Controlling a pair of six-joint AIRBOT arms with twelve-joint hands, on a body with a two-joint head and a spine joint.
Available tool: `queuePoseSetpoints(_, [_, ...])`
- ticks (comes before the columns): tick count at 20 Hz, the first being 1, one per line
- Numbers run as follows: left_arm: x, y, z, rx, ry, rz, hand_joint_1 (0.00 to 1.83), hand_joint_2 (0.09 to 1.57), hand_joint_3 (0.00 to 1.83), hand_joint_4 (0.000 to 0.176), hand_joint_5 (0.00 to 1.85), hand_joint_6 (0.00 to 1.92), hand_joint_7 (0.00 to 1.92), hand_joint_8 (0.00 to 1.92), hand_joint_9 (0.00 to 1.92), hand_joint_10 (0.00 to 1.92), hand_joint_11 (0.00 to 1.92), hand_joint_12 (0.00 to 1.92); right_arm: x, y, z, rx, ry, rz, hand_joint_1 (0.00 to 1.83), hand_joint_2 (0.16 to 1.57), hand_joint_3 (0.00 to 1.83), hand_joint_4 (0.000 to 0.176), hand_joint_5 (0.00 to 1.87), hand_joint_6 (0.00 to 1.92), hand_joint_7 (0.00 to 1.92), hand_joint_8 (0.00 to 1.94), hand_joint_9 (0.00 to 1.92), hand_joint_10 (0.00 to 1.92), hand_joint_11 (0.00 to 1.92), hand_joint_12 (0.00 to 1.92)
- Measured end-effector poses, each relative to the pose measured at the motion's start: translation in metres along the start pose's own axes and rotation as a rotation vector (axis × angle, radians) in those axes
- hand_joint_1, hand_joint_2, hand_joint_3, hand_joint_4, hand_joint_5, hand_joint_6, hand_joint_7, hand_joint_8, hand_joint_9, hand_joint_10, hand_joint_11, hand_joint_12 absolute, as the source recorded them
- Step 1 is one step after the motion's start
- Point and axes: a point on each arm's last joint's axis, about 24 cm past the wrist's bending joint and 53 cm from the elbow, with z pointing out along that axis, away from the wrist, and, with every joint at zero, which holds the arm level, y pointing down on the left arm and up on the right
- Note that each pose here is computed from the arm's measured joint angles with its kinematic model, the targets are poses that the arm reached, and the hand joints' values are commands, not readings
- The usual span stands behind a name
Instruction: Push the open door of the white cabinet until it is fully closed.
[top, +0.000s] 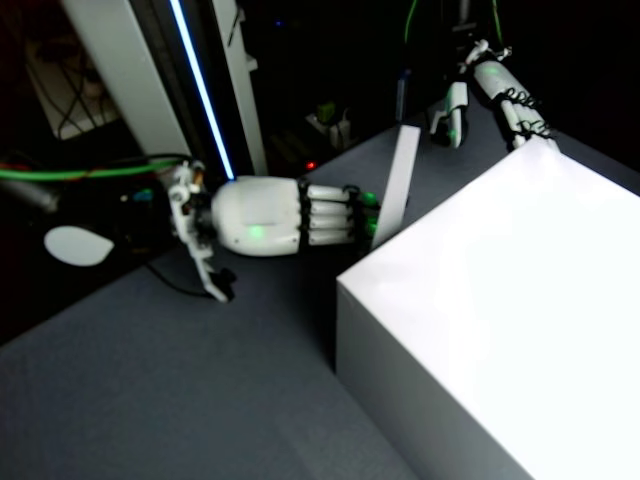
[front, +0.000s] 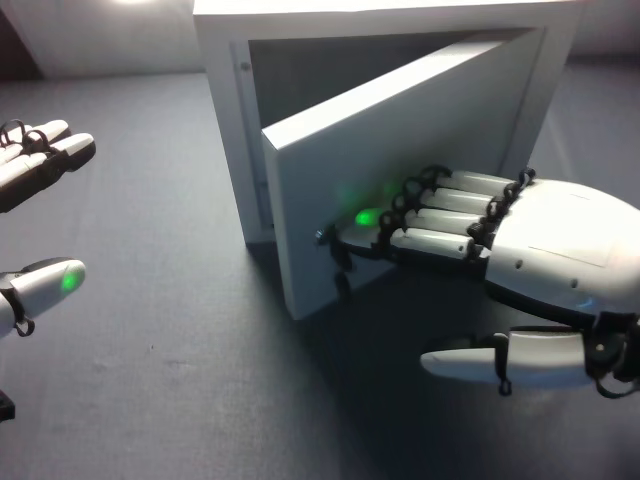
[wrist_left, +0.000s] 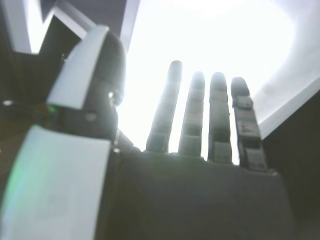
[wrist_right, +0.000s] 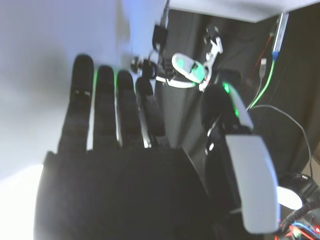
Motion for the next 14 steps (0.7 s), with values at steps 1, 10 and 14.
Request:
queuePoseSetpoints(1, [0.0, 0.0, 0.0, -0.002, -0.001, 0.0, 0.45, 1.35, 0.0, 0.0, 0.1, 0.0, 0.0, 0.0, 0.0, 0.0, 0.0, 0.0, 0.0, -0.002, 0.003, 0.005, 0.002, -0.001, 0.37, 1.28, 0.0, 0.0, 0.13, 0.0, 0.13, 0.0, 0.09, 0.13, 0.0, 0.81])
queuePoseSetpoints(10, [0.0, 0.003, -0.001, -0.007, -0.007, -0.005, 0.4, 1.34, 0.0, 0.0, 0.08, 0.0, 0.0, 0.0, 0.0, 0.0, 0.0, 0.0, -0.003, -0.03, 0.022, 0.093, -0.027, -0.018, 0.18, 1.34, 0.0, 0.0, 0.0, 0.0, 0.0, 0.0, 0.0, 0.0, 0.0, 0.02])
queuePoseSetpoints(14, [0.0, 0.002, -0.001, -0.005, -0.007, -0.006, 0.43, 1.35, 0.0, 0.0, 0.1, 0.01, 0.0, 0.0, 0.0, 0.0, 0.0, 0.0, -0.004, -0.035, 0.027, 0.117, -0.027, -0.024, 0.19, 1.33, 0.0, 0.0, 0.0, 0.0, 0.0, 0.0, 0.0, 0.0, 0.0, 0.0])
